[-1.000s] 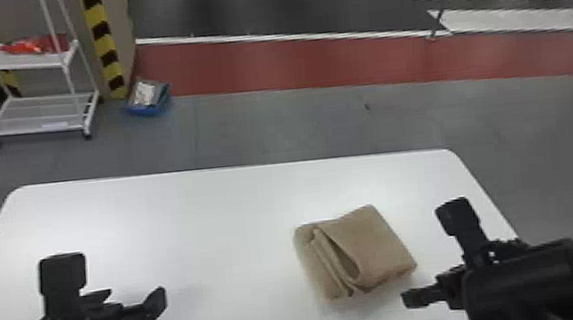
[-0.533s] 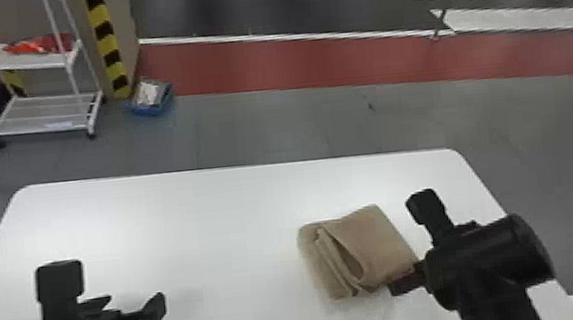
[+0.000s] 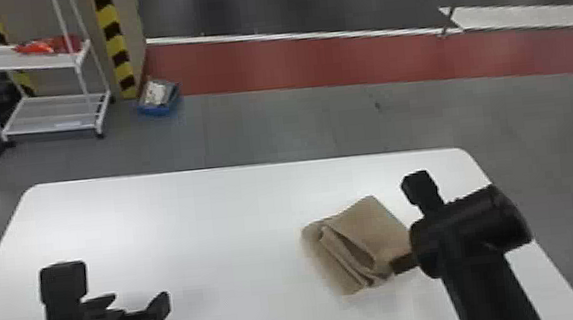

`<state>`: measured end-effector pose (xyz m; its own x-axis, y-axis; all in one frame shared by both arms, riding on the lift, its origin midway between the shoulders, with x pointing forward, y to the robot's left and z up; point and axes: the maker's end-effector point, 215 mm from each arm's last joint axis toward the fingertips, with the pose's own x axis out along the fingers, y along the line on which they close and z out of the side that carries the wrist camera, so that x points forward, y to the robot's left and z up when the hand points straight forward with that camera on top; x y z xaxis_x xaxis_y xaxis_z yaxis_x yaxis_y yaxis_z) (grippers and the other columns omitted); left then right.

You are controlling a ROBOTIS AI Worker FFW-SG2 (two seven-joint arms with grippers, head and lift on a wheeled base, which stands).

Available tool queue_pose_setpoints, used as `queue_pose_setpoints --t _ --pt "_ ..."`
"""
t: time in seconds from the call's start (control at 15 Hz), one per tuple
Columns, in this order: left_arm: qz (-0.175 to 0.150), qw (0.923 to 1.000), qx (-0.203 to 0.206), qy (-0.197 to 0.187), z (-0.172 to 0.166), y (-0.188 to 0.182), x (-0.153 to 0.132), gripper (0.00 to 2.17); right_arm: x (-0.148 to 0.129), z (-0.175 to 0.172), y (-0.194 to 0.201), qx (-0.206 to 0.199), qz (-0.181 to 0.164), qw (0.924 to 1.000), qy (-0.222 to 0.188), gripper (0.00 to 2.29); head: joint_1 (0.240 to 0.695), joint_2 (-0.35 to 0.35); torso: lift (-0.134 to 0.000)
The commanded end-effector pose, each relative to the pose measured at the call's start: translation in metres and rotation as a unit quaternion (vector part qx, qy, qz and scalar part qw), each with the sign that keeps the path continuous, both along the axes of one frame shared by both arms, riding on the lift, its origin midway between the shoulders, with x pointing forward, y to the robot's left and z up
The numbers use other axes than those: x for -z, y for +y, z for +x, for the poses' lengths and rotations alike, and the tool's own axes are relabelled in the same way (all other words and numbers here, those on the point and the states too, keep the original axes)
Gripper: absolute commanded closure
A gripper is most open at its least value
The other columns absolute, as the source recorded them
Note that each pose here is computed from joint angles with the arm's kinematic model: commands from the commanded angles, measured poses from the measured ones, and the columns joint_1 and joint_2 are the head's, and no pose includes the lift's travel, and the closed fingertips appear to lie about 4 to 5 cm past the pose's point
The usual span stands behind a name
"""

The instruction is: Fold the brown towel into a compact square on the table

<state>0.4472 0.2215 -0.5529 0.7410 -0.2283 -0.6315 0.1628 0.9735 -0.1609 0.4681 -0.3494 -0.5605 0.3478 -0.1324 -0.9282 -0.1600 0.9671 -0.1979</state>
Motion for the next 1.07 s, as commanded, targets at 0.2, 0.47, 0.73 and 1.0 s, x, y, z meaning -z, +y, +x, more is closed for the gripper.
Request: queue_pose_setpoints --t 0.2,0.47,0.73,1.0 --pt "-0.002 1.0 -0.003 0.001 -0.006 0.002 0.001 0.04 -0.008 0.035 -0.017 0.003 -0.047 0.9987 -0.021 0.2 0.695 -0.17 0.0" --pt "-0.002 1.0 -0.003 -0.003 -0.007 0.003 -0.003 0.04 -0.009 0.057 -0.013 -0.007 -0.069 0.9968 -0.039 0.2 0.695 -0.171 0.0" --pt "-0.003 1.0 -0.002 -0.002 -0.009 0.003 -0.002 0.04 -0.006 0.076 0.01 -0.022 -0.067 0.995 -0.071 0.18 0.695 -0.155 0.0" --pt "-0.014 0.9999 -0.001 -0.009 -0.007 0.004 -0.008 0.04 0.008 0.049 0.005 -0.019 -0.07 0.9958 -0.056 0.18 0.695 -0.132 0.0"
